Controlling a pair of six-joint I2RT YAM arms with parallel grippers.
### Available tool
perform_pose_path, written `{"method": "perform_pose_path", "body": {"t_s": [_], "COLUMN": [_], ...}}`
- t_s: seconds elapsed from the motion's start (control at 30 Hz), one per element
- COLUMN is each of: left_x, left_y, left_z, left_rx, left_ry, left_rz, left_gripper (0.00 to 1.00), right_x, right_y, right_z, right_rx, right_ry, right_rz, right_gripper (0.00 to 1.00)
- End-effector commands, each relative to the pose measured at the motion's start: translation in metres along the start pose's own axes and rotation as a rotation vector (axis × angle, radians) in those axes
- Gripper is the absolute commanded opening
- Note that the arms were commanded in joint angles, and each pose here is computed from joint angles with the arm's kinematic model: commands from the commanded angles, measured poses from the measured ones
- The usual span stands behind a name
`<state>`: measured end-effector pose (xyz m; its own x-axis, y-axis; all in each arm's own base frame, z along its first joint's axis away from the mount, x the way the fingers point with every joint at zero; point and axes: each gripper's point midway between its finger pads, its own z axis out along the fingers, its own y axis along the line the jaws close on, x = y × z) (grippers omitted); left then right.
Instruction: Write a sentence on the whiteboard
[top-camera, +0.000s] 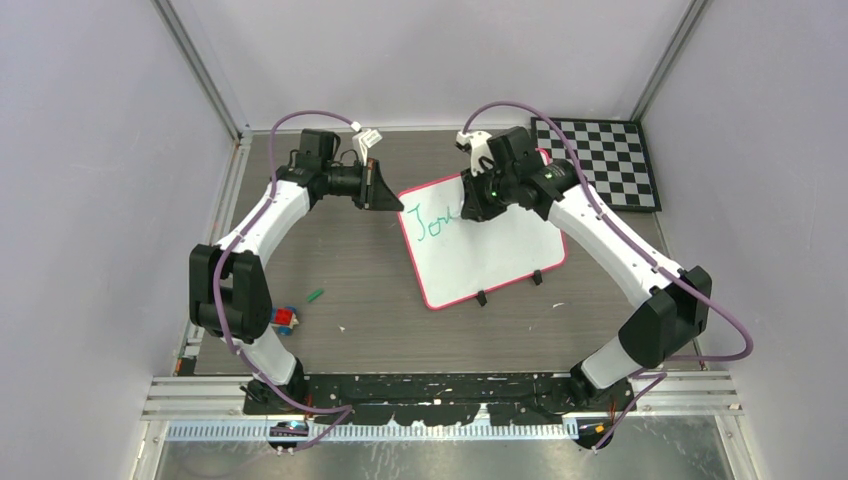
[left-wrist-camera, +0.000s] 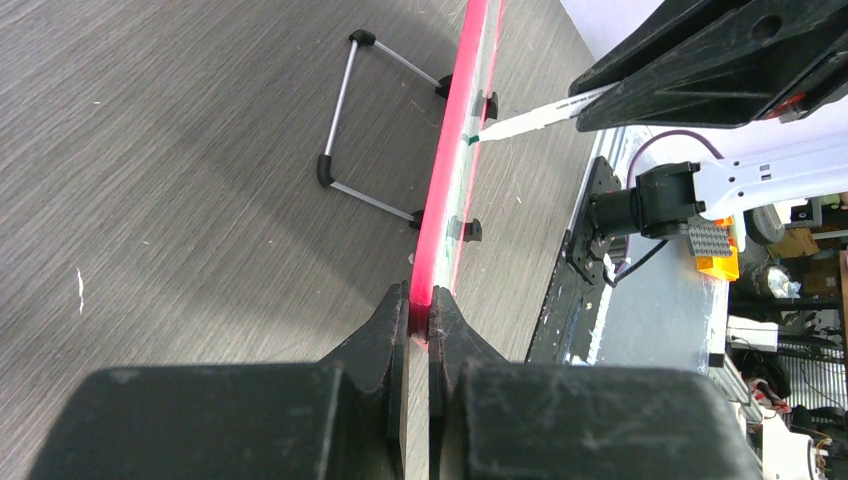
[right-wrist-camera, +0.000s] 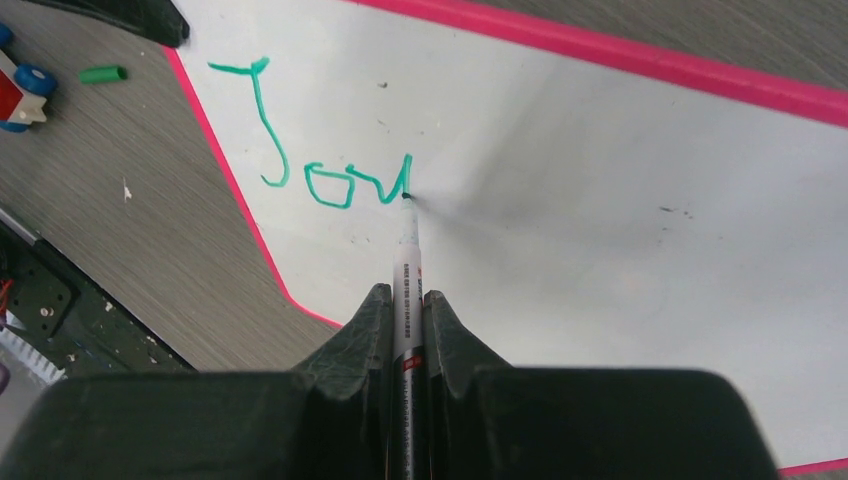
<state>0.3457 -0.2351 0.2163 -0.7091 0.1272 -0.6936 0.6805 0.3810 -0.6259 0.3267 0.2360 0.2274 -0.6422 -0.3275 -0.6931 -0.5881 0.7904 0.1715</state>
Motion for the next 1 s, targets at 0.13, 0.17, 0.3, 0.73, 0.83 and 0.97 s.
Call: {"method": "perform_pose_path", "body": {"t_s": [0.13, 0.17, 0.3, 0.73, 0.83, 0.97], "left_x": [-0.001, 0.0, 0.0, 0.0, 0.0, 0.0], "left_y": [-0.019, -0.019, -0.018, -0.019, -0.019, -0.018], "left_z": [-0.004, -0.004, -0.004, -0.005, -0.004, -0.004], "left_rx": [0.039, 0.039, 0.039, 0.035, 0.035, 0.035], "left_ry": [0.001, 0.002, 0.002, 0.003, 0.004, 0.005], "left_rz": [0.031, 0.029, 0.029, 0.032, 0.031, 0.032], "left_gripper": [0.0, 0.0, 0.0, 0.0, 0.0, 0.0], "right_x": [0.016, 0.019, 0.026, -0.001, -0.001, -0.002], "right_y": [-0.004, -0.002, 0.008, 0.036, 0.037, 0.029], "right_z": [0.001, 0.003, 0.012, -0.008, -0.02, -0.031], "right_rx": [0.022, 0.017, -0.003, -0.108, -0.123, -0.124], "right_ry": [0.005, 0.011, 0.028, -0.028, -0.033, -0.048], "right_rz": [-0.017, -0.019, -0.021, -0.04, -0.031, -0.013], "right_gripper": [0.0, 0.0, 0.0, 0.0, 0.0, 0.0]}}
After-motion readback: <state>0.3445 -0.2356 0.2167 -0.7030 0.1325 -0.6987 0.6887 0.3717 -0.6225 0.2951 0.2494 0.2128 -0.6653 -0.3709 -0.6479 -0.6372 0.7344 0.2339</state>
